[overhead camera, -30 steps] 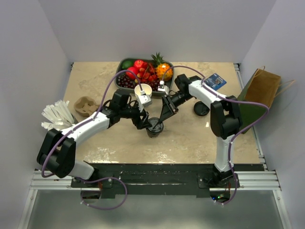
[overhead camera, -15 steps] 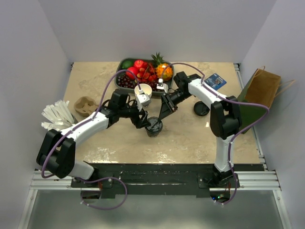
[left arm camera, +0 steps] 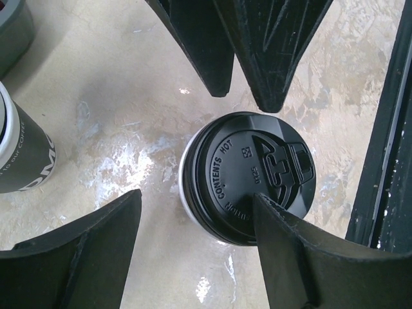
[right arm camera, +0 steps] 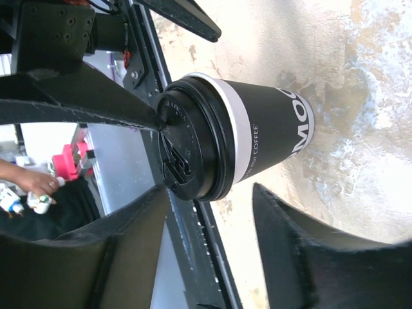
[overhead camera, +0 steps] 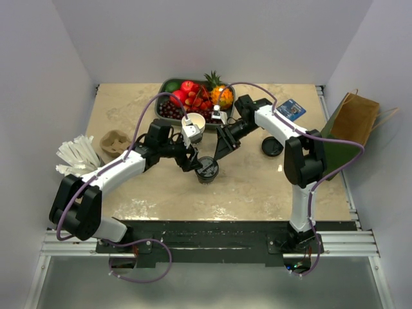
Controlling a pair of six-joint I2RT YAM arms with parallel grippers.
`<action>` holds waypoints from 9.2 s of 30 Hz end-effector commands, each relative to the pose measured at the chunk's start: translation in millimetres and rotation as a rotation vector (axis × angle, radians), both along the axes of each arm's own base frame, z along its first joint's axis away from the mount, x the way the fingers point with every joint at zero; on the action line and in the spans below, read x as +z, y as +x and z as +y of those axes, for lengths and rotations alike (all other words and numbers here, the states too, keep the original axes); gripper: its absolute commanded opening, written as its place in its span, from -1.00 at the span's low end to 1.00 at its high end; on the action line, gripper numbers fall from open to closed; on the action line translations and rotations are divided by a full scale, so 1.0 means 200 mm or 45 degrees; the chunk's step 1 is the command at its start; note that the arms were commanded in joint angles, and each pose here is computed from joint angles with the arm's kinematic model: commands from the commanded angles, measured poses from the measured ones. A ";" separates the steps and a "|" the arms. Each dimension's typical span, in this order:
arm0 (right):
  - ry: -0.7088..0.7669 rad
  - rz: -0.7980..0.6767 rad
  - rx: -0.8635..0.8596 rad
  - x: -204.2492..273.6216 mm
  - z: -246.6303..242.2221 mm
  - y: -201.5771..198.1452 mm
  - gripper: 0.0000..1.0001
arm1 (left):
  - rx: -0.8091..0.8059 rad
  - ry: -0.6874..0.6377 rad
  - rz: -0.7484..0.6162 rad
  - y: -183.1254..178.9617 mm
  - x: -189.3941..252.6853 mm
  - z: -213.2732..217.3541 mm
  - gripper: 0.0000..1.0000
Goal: Pack the takeout coffee
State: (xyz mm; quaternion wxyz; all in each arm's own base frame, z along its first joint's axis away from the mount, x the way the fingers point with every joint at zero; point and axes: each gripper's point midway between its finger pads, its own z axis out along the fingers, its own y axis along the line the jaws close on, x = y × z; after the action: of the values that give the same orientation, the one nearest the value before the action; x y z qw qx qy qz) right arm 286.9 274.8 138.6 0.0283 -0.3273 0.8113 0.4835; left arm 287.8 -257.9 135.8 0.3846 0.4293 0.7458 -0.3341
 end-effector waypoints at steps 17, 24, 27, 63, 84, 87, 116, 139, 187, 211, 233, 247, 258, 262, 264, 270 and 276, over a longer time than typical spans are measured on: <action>0.152 -0.215 0.066 0.07 0.09 0.11 0.46 | 0.002 -0.080 -0.060 0.07 0.10 -0.02 0.49; 0.157 -0.230 0.108 0.04 0.12 0.08 0.45 | -0.027 -0.105 -0.027 0.05 0.10 -0.01 0.49; 0.158 -0.238 0.126 0.03 0.13 0.06 0.45 | -0.038 -0.118 -0.009 0.04 0.10 -0.01 0.49; 0.150 -0.085 0.158 -0.08 0.21 0.03 -0.14 | 0.000 -0.197 0.107 0.12 0.04 0.00 0.33; 0.182 0.019 0.078 -0.07 0.20 0.07 -0.18 | 0.005 -0.284 0.303 0.06 0.05 0.04 0.52; 0.182 0.004 0.076 -0.05 0.20 0.07 -0.14 | 0.006 -0.279 0.294 0.05 0.04 0.05 0.52; 0.254 0.007 0.154 0.04 0.15 -0.06 0.32 | -0.030 -0.392 0.475 -0.10 0.06 0.05 0.67; 0.239 0.037 0.150 0.04 0.12 -0.11 0.22 | 0.077 -0.354 0.591 -0.13 -0.08 0.11 0.48; -0.014 0.216 0.034 -0.36 0.02 -0.12 -0.09 | 0.318 -0.251 0.771 -0.03 -0.40 0.16 0.38; 0.037 0.162 0.039 -0.27 0.05 -0.07 -0.06 | 0.251 -0.600 0.780 0.07 -0.09 0.10 0.50; 0.010 0.181 0.034 -0.32 0.04 -0.07 -0.05 | 0.570 -0.319 0.985 0.05 -0.57 0.21 0.37; 0.103 0.040 0.076 -0.16 0.07 -0.03 0.07 | 0.298 -0.517 0.739 0.11 -0.20 0.12 0.59; 0.075 -0.012 0.052 -0.16 0.06 0.02 0.23 | 0.178 -0.475 0.690 0.02 -0.12 0.13 0.66; 0.010 -0.008 0.026 -0.22 0.04 0.03 0.19 | 0.226 -0.422 0.715 0.01 -0.21 0.16 0.64; -0.033 -0.005 0.016 -0.26 0.03 0.04 0.16 | 0.273 -0.371 0.721 0.01 -0.26 0.18 0.62; 0.086 -0.071 0.045 -0.12 0.06 0.06 0.18 | 0.222 -0.393 0.622 0.07 -0.15 0.16 0.64; 0.146 -0.225 0.042 0.03 0.08 0.14 0.41 | 0.227 -0.343 0.506 0.15 -0.07 0.19 0.99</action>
State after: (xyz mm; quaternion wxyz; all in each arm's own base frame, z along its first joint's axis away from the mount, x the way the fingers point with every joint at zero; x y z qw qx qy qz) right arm 290.6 290.0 106.7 0.0159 -0.3264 0.7899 0.5189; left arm 301.7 -227.2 101.7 0.2629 0.1967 0.7965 -0.5076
